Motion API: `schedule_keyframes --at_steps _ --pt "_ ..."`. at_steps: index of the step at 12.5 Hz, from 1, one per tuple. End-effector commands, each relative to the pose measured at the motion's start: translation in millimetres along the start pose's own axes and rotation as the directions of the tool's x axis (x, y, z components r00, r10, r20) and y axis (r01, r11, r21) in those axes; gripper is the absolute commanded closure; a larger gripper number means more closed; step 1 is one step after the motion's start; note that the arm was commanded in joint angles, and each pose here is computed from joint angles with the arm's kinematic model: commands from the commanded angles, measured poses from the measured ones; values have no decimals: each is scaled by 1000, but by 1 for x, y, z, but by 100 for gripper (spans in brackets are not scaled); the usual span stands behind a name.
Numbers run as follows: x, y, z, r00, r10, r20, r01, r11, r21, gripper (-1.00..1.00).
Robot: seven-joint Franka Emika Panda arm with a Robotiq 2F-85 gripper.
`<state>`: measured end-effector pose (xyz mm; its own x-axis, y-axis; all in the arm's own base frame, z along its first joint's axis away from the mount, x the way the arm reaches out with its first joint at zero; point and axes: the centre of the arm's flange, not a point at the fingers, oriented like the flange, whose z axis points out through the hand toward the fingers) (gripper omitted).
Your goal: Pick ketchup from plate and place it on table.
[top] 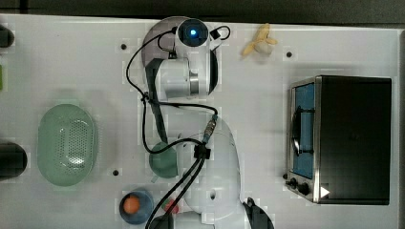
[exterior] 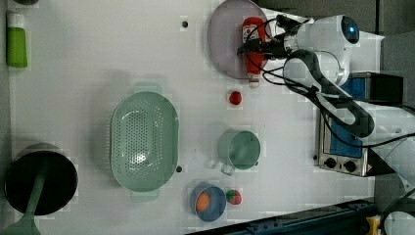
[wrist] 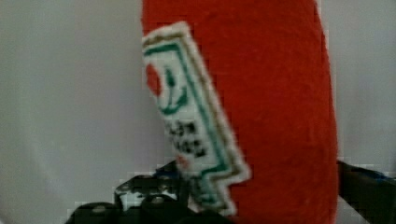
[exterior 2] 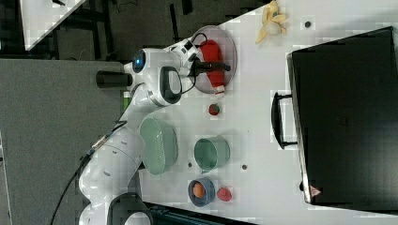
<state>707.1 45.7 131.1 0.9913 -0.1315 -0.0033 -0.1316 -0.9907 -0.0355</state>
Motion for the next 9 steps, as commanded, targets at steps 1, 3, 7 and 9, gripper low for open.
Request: schedule_keyframes --at_steps 1,3,7,9 --pt "17 -4 -31 997 -38 -73 38 999 4 -93" --pt "20 0 -36 996 -33 -79 33 999 -1 -43" --pt "23 -2 -50 995 -33 -98 34 999 3 -27" --pt "28 -2 -84 992 -26 -122 26 1000 4 -27"
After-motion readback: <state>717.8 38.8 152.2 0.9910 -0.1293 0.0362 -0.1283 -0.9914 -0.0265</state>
